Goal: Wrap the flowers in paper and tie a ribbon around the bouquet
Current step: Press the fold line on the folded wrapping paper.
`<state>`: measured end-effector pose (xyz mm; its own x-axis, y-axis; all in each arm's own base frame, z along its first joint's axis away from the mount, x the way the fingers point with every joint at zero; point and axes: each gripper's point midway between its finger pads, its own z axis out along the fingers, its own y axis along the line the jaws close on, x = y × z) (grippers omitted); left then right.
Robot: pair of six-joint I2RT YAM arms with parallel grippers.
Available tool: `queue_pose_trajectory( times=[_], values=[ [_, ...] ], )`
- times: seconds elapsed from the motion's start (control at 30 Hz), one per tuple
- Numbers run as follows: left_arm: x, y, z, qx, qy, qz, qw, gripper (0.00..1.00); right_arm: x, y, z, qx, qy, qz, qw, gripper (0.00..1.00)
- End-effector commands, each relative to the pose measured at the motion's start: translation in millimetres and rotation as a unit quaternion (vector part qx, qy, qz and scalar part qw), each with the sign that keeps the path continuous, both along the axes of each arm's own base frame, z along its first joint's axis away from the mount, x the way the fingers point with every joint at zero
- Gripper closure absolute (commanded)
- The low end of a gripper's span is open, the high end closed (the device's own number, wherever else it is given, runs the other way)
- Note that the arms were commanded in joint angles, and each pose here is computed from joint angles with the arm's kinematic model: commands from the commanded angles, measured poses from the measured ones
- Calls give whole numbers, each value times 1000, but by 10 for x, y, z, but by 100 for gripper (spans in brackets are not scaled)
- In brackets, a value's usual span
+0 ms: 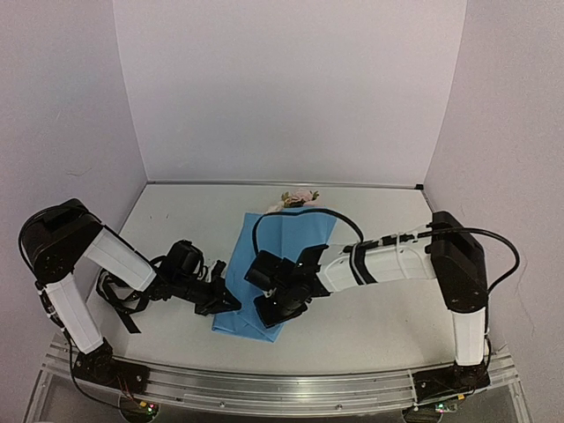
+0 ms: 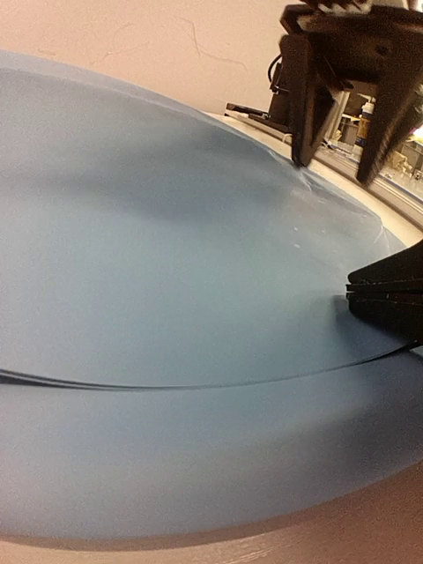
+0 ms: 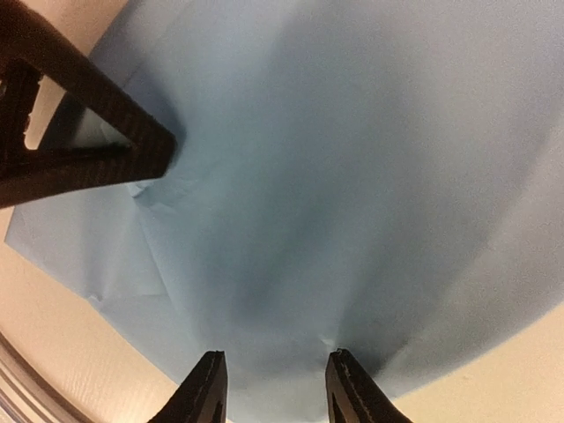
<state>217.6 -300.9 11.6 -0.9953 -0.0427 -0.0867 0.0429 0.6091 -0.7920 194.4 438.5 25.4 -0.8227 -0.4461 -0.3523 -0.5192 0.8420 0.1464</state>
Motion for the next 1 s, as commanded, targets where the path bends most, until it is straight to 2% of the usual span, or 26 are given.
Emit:
queue_pose_trajectory(
  times=[0.0, 0.2, 0.4, 0.73, 0.97],
  values=[
    [-62, 108, -203, 29, 21, 15, 999, 100, 301, -323, 418, 37, -15, -54, 998, 59],
    [-83, 132, -246, 35, 27, 17, 999, 100, 429, -339, 515, 160, 43, -70, 984, 62],
    [-85, 126, -237, 34, 25, 13, 999, 100, 310, -142, 521, 238, 96, -47, 965, 68],
    [-60, 106, -174, 30, 17, 12, 999, 100, 252, -202, -11, 215, 143, -89, 962, 77],
    [-54, 82, -110, 22, 11, 8, 1000, 97, 272, -207, -165, 212, 146, -90, 962, 78]
  ],
)
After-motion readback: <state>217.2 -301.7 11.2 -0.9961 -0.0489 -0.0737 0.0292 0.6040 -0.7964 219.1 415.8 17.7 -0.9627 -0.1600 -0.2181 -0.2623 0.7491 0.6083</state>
